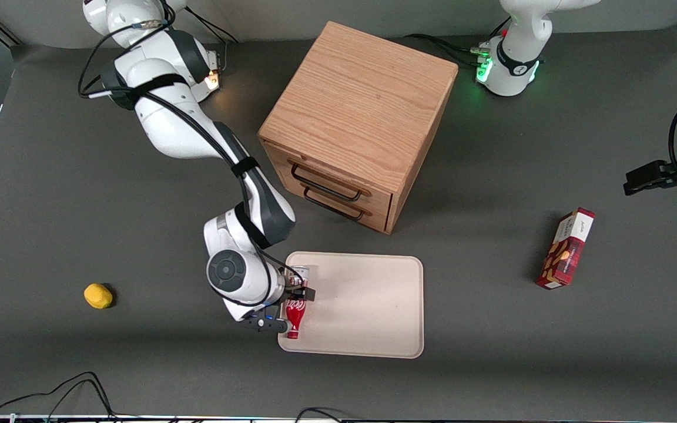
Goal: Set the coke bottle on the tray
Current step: 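Open the right gripper to release the bottle on the tray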
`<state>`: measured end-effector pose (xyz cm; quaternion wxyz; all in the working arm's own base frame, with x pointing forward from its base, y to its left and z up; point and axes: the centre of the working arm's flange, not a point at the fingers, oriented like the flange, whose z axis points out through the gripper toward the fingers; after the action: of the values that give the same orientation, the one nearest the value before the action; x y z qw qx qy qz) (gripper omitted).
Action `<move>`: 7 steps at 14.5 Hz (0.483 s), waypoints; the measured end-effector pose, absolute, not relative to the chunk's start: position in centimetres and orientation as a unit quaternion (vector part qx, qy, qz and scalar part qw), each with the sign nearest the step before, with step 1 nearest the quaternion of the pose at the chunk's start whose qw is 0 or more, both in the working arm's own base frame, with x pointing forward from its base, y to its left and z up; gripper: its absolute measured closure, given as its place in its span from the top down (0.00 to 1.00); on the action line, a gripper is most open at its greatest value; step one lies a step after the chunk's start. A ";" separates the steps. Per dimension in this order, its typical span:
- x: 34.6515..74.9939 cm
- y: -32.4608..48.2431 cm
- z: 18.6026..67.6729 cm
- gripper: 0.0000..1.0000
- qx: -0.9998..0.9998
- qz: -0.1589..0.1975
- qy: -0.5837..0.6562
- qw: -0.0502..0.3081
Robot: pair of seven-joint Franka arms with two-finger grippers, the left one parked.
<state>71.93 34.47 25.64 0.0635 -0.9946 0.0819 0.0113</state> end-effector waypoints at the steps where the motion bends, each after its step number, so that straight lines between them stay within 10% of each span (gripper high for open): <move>1: 72.0 33.8 28.1 1.00 -0.994 0.015 0.085 0.062; 7: 69.9 24.1 40.4 1.00 -0.990 0.036 0.123 0.053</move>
<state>69.92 24.14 40.44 0.0533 -0.9903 0.1228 0.0363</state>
